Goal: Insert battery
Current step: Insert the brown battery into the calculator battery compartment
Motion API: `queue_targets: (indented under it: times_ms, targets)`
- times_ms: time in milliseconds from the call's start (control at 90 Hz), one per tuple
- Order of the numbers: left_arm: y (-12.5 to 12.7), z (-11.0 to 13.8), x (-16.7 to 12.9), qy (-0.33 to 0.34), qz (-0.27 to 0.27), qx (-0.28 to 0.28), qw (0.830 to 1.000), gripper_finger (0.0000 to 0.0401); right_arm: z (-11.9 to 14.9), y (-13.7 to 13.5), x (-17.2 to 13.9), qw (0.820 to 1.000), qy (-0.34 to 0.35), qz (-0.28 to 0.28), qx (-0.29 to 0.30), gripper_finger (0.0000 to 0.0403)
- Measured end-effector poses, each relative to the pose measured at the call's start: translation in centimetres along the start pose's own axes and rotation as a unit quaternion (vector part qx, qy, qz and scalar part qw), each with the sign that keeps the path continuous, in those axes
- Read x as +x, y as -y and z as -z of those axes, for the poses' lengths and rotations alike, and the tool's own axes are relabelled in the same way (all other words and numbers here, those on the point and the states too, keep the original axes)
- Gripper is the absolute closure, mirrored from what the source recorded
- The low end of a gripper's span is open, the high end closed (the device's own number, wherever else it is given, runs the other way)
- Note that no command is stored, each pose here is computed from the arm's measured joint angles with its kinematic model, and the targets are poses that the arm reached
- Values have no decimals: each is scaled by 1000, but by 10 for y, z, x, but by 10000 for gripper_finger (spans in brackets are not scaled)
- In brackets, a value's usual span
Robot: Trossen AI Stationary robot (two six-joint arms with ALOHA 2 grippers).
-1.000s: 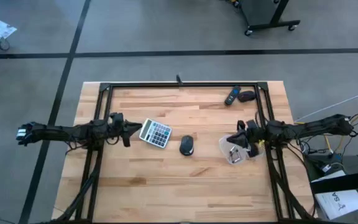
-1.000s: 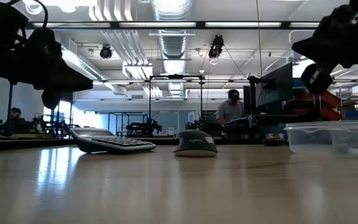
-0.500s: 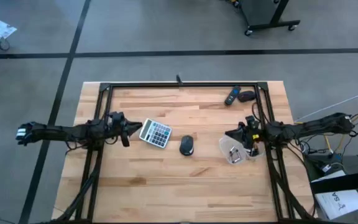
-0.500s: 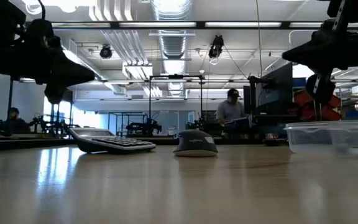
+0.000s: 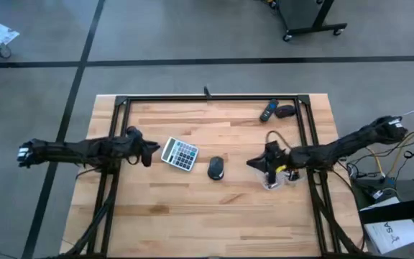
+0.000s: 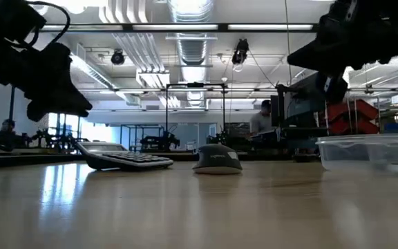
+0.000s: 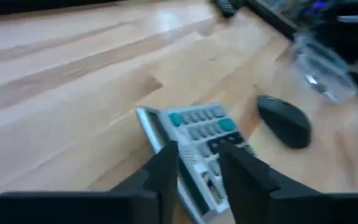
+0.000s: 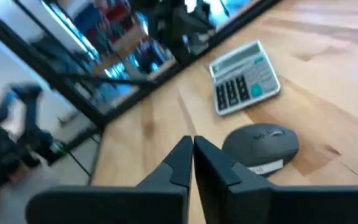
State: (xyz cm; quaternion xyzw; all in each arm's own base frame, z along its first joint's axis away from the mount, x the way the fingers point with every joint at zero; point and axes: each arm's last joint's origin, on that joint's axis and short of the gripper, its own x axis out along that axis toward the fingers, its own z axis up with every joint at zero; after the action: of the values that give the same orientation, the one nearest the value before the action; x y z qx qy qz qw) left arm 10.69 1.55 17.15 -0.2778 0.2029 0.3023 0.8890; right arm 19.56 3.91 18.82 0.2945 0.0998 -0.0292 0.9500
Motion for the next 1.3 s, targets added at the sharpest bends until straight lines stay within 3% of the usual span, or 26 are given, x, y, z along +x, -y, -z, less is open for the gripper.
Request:
queue_targets:
  times_ms: [144, 333, 533, 689, 956, 1222, 1300]
  targets:
    - [-4, 3, 3, -36, -48, -54, 997, 217, -2, -8, 21, 995, -82, 38, -36, 375]
    - [-11, 11, 13, -91, -99, -90, 987, 181, -7, -17, 44, 981, -150, 81, -98, 304]
    - [-3, 4, 25, -80, -65, -124, 987, 172, -19, -25, 68, 971, -151, 79, -167, 229]
    - [-4, 8, 35, -104, -84, -140, 981, 176, -30, -33, 82, 962, -144, 68, -222, 196]
    - [10, 2, 51, -96, -17, -151, 984, 174, -36, -41, 90, 957, -137, 55, -248, 176]
    - [10, 12, 69, -122, -46, -145, 981, 175, -35, -40, 90, 956, -140, 56, -251, 191]
    - [13, 12, 76, -119, -30, -143, 982, 174, -35, -40, 90, 956, -140, 56, -251, 196]
